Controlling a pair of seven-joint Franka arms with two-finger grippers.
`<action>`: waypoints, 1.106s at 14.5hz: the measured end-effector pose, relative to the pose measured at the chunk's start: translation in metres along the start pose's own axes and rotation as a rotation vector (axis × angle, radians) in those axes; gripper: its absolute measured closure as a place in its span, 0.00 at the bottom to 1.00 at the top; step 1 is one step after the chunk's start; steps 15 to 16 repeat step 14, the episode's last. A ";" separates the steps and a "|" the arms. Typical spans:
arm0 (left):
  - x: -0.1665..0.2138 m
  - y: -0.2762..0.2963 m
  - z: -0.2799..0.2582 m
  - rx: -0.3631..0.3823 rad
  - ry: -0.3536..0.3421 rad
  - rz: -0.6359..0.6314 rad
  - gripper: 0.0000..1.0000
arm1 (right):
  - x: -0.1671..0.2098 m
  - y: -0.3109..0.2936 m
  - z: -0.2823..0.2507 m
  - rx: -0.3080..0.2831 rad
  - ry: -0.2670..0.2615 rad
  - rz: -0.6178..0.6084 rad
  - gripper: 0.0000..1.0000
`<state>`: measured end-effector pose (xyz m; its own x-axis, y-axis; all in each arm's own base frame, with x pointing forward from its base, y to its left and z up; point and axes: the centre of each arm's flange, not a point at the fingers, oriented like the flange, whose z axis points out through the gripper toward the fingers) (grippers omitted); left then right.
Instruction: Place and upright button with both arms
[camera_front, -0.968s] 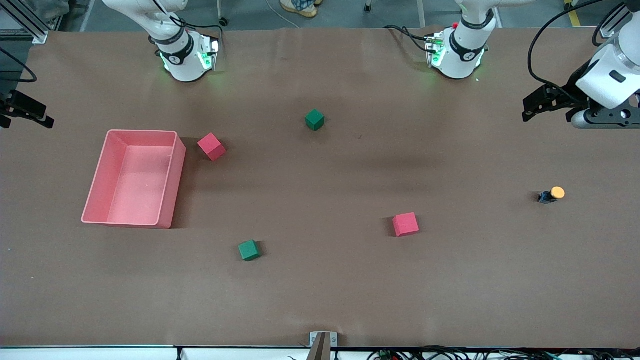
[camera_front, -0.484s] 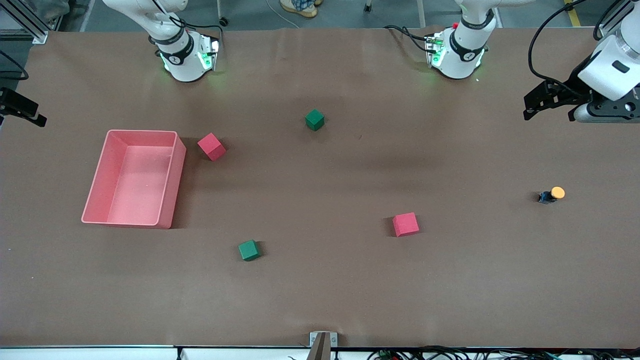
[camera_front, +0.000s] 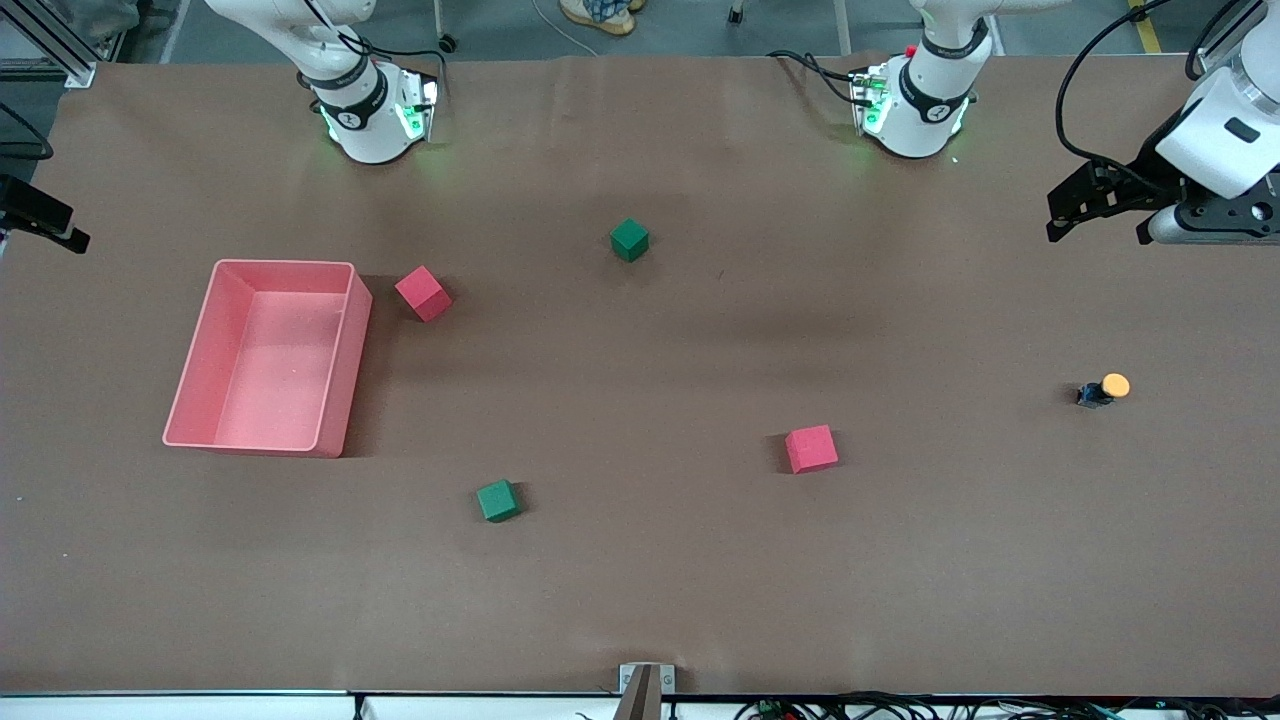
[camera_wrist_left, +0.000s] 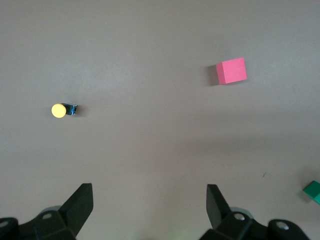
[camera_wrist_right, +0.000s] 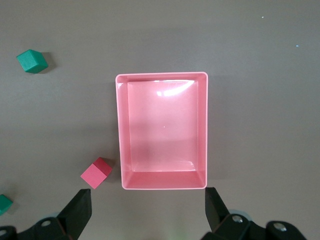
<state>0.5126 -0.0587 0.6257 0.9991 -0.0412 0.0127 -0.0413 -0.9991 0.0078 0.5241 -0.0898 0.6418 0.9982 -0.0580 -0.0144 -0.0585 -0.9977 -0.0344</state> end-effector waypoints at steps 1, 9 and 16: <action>0.000 0.000 0.000 0.000 0.000 0.000 0.00 | 0.000 0.000 0.000 0.000 0.001 0.000 0.00; -0.002 0.000 0.001 0.001 -0.016 0.024 0.00 | -0.001 0.005 -0.002 0.000 0.004 0.009 0.00; -0.002 0.000 0.002 0.001 -0.018 0.026 0.00 | -0.001 0.006 -0.002 -0.001 0.006 0.010 0.00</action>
